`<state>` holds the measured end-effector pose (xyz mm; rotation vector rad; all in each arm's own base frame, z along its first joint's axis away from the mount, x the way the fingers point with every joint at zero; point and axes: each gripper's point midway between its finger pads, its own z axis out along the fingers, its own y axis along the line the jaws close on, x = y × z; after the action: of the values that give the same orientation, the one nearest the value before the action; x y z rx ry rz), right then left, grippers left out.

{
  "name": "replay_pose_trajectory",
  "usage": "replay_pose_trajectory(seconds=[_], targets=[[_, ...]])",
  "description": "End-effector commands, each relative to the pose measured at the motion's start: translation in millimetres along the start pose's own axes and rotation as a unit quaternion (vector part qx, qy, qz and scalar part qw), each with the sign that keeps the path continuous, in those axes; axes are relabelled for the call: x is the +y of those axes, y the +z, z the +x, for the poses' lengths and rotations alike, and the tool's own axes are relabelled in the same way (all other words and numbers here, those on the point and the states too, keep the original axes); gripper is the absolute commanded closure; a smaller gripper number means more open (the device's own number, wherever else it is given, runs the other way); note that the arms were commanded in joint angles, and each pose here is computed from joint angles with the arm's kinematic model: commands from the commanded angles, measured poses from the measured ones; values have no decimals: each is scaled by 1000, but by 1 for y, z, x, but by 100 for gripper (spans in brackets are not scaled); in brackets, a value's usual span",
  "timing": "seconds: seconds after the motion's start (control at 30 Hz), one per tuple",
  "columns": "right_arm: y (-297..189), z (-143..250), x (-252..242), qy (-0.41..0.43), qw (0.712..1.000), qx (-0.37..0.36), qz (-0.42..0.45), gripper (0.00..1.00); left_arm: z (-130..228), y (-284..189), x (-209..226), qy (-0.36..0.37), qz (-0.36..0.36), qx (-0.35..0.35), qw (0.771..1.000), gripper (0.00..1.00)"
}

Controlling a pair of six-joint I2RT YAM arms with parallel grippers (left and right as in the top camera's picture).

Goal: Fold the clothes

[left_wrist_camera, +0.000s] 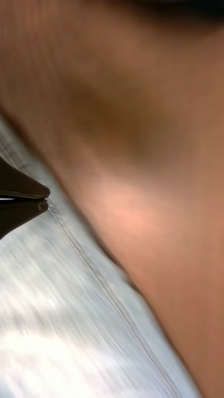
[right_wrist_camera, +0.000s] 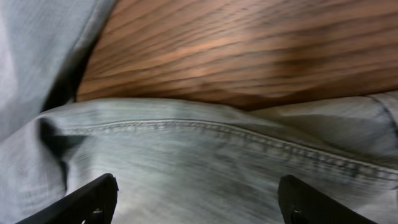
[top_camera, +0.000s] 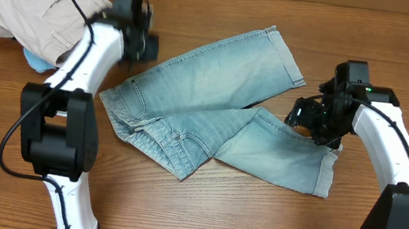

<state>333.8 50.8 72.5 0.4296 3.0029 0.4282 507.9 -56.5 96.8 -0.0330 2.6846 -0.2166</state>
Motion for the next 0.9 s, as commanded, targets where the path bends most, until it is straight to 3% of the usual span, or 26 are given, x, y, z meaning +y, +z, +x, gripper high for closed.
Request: replay_pose_trajectory(seconds=[0.0,0.03,0.1,0.13,0.17,0.2,0.23,0.27,0.37,0.4,0.43,0.6,0.7,0.87], targets=[[-4,-5,-2,-10,1000,-10,-4,14,-49,-53,-22,45,29,-59,997,96],[-4,-4,-2,-15,1000,-9,-6,14,-49,-65,-35,65,58,-52,995,92],[-4,-4,-2,-15,1000,-9,-6,14,-33,-91,-64,114,124,-15,986,69],[-4,-5,-2,-15,1000,-10,-6,14,-21,-99,-72,133,144,6,981,41],[-4,-6,-1,-16,1000,-12,-7,13,-9,-104,-76,148,150,29,977,0],[-4,-7,-1,-16,1000,-15,-8,13,5,-106,-76,164,144,56,974,0],[-4,-8,0,-17,1000,-17,-8,13,15,-104,-72,170,130,76,974,2],[-4,-10,0,-18,1000,-21,-10,13,25,-101,-65,169,105,98,975,15],[-4,-14,2,-19,999,-30,-12,12,54,-82,-44,134,52,156,977,60],[-4,-15,2,-19,999,-30,-13,12,61,-77,-43,121,52,169,977,87],[-4,-15,2,-18,999,-30,-13,11,72,-70,-41,99,52,186,976,96],[-4,-13,1,-18,999,-26,-11,10,133,-46,-48,37,82,276,957,96],[-4,-13,1,-18,999,-27,-12,10,171,-30,-43,16,64,321,945,96],[-4,-13,1,-18,999,-27,-12,10,191,3,-31,-8,45,308,950,96]])
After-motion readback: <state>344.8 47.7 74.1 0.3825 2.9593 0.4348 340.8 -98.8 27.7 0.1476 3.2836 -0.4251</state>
